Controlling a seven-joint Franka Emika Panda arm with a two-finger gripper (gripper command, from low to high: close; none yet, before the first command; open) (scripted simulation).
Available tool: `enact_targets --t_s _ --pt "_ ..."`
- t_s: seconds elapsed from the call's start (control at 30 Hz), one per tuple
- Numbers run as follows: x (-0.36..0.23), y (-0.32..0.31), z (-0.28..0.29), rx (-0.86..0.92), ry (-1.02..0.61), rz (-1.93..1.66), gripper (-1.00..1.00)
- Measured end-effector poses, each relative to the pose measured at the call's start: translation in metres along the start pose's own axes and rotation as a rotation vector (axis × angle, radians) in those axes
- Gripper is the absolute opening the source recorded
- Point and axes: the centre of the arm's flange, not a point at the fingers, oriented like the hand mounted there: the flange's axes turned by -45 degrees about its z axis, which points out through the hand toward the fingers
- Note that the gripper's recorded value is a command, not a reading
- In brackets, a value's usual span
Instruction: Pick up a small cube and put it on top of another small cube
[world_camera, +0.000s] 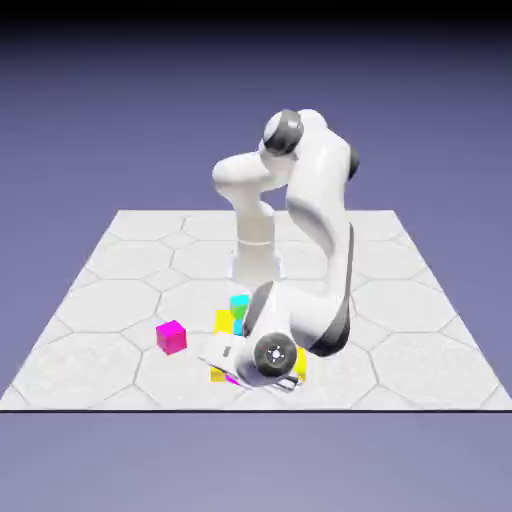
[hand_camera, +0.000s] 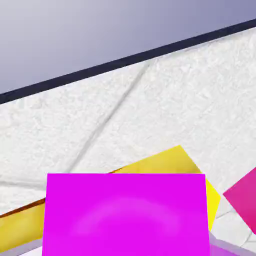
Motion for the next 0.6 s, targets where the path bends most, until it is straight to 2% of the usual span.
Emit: enact_targets --t_s 0.27,0.53,0.6 --pt "0.009 0.055 0.01 0.238 -0.245 0.011 -1.0" --pt "-0.029 0.072 0.015 0.33 -0.535 -0.172 -1.0" --pt "-0.042 0.065 0.015 0.304 -0.583 -0.227 -1.0"
